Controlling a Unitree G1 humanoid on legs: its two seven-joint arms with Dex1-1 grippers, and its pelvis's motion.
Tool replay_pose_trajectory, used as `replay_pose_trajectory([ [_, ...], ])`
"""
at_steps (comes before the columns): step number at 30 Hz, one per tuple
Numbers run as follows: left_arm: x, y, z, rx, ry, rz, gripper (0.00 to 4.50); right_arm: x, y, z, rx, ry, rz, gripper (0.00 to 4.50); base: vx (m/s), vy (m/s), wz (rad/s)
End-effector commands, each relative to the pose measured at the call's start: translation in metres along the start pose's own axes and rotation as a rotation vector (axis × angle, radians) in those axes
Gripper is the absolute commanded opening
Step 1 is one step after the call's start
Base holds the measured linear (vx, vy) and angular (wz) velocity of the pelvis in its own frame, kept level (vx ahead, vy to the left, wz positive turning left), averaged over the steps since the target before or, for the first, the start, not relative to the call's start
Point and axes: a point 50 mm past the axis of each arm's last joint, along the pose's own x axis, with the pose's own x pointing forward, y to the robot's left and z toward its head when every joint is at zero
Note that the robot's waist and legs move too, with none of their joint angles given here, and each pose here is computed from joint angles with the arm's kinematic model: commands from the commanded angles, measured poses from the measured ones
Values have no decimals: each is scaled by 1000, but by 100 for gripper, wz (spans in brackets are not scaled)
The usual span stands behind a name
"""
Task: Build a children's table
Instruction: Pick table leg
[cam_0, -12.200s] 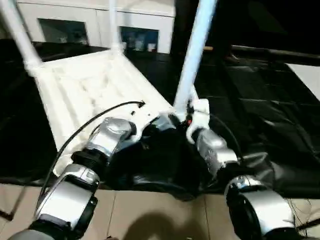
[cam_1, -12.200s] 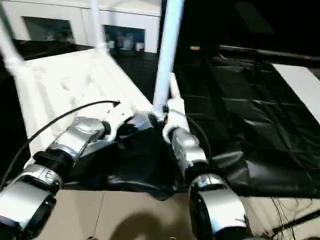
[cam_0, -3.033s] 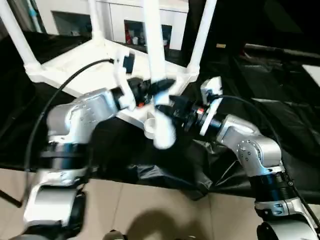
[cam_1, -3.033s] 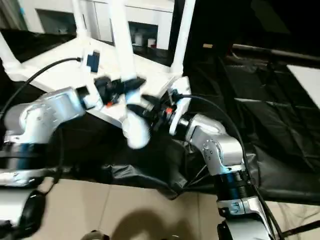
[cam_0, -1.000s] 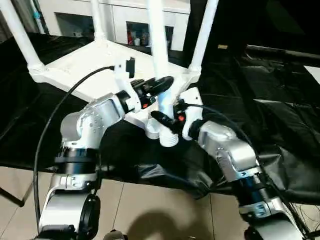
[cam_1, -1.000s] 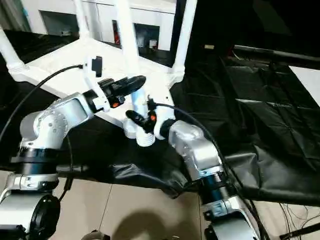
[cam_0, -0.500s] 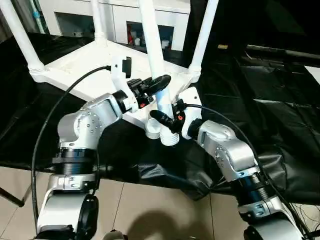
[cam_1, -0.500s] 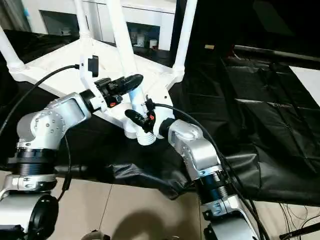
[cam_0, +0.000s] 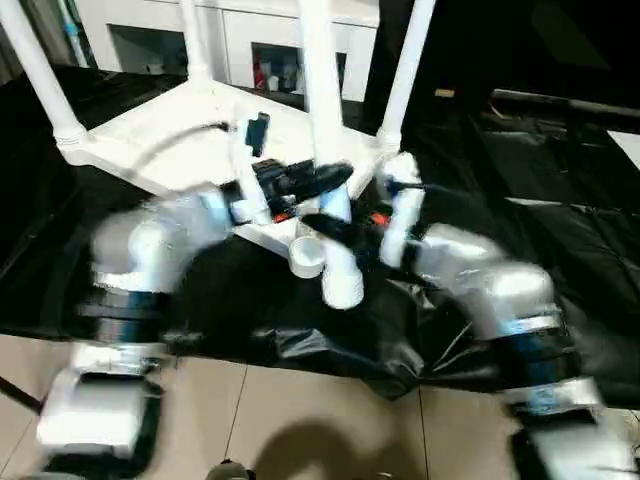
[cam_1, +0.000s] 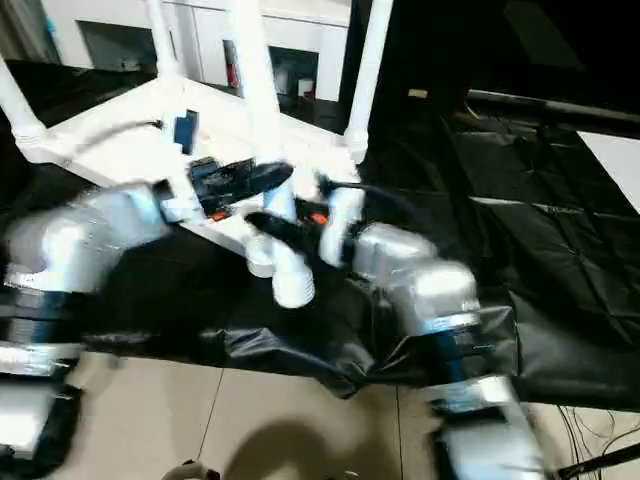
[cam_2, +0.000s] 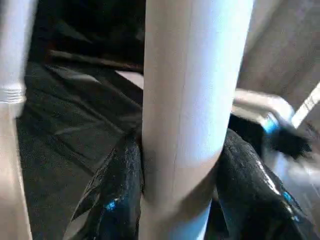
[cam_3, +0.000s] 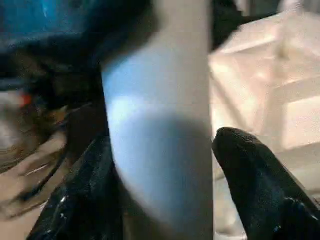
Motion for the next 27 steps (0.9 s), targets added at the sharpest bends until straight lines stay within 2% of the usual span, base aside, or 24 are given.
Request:
replay_pose_trajectory([
  [1, 1, -9, 10, 56, 21, -91, 182, -11, -3, 6, 6, 8, 29, 300, 0, 0, 0],
  [4, -3, -9, 15, 67, 35, -126, 181, -21, -4, 3, 15, 64, 75, 300, 0, 0, 0],
  [11, -2, -18, 20, 58, 25, -225, 181, -23, 5, -5, 61, 110, 163, 300, 0, 0, 0],
  [19, -1, -16, 23, 59, 16, -242, 181, -21, 8, -15, 66, 173, 187, 229, 0, 0, 0],
  [23, -2, -14, 23, 58, 16, -227, 180, -20, 8, -14, 63, 163, 175, 207, 0, 0, 0],
  [25, 0, -7, 21, 50, 16, -151, 180, -18, 7, -12, 57, 140, 151, 204, 0, 0, 0],
  [26, 2, 2, 21, 17, 9, -47, 215, -14, 4, -10, 41, 112, 102, 201, 0, 0, 0],
  [27, 3, 5, 21, -1, 5, -9, 250, -13, 2, -9, 32, 101, 76, 196, 0, 0, 0],
])
